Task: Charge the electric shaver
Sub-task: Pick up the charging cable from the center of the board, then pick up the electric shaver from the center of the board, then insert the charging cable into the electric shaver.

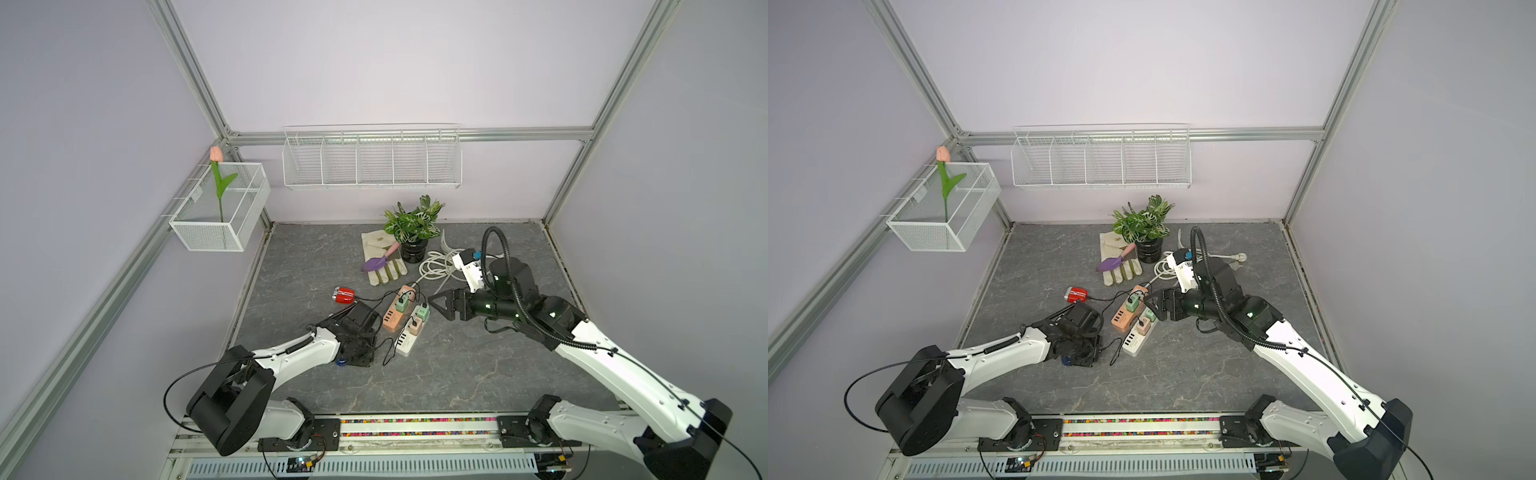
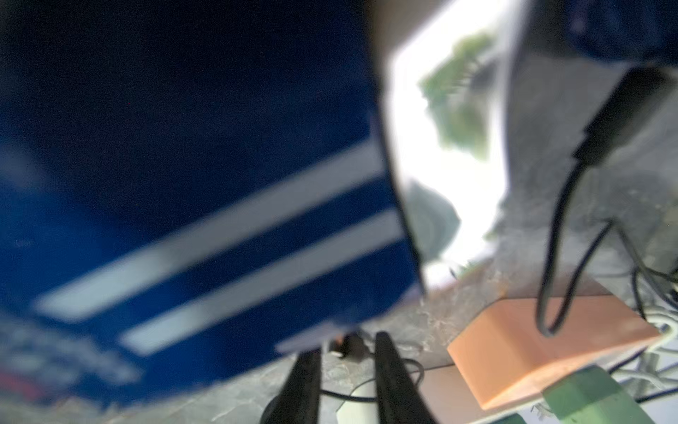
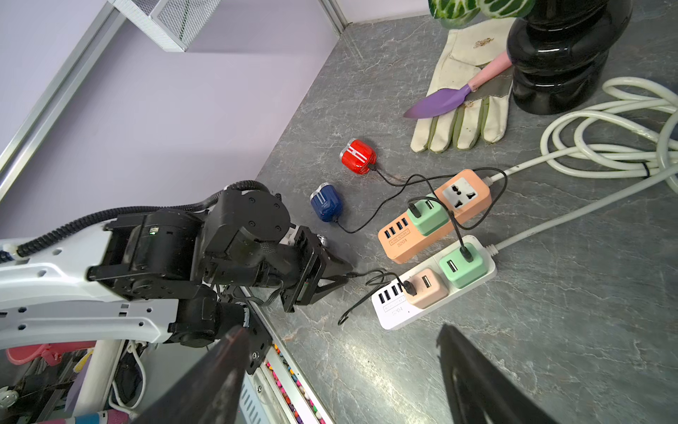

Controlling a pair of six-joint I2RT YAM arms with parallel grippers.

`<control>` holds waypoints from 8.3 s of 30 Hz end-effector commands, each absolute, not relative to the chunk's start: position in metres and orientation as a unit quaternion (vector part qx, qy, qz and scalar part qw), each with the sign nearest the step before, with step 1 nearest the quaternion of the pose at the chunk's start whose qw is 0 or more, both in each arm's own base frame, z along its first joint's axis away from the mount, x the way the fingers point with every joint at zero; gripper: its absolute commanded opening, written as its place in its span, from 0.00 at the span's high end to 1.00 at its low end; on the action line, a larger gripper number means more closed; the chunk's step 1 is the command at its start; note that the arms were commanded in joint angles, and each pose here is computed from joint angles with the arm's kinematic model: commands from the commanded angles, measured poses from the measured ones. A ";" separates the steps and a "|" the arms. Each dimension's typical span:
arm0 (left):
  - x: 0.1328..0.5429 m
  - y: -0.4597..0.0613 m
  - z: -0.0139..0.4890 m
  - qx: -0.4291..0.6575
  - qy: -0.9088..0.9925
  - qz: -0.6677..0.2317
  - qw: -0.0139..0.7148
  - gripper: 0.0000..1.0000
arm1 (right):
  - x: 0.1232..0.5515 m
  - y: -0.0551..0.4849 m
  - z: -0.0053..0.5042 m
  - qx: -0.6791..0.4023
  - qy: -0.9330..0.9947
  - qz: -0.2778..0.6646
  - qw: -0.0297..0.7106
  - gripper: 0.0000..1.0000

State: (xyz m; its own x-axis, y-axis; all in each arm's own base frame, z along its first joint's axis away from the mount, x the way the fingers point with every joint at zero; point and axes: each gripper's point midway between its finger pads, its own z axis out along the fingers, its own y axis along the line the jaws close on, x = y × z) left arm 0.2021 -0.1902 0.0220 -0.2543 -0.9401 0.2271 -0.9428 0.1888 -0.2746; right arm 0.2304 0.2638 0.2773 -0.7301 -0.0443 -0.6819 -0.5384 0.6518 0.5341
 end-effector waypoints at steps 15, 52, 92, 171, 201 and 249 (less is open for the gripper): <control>0.210 -0.182 0.000 0.775 -0.625 0.086 0.032 0.77 | 0.233 0.256 0.273 -0.164 0.849 0.372 0.337 0.16; 0.315 -0.159 0.247 0.549 -0.640 0.496 -0.207 1.00 | 0.293 0.388 0.283 -0.036 0.800 0.593 0.082 0.20; 0.328 -0.188 0.264 0.463 -0.664 0.551 -0.203 1.00 | 0.325 0.443 0.265 0.137 0.727 0.671 -0.044 0.75; 0.217 -0.139 0.055 0.182 -0.980 0.075 -0.026 1.00 | 0.298 0.371 0.234 0.038 0.768 0.638 0.031 0.93; 0.303 -0.152 0.207 0.463 -0.847 0.263 -0.011 1.00 | 0.266 0.431 0.226 -0.098 0.742 0.660 0.066 0.93; 0.287 -0.168 0.200 0.543 -0.790 0.280 0.045 1.00 | 0.289 0.442 0.220 -0.116 0.767 0.615 0.139 0.93</control>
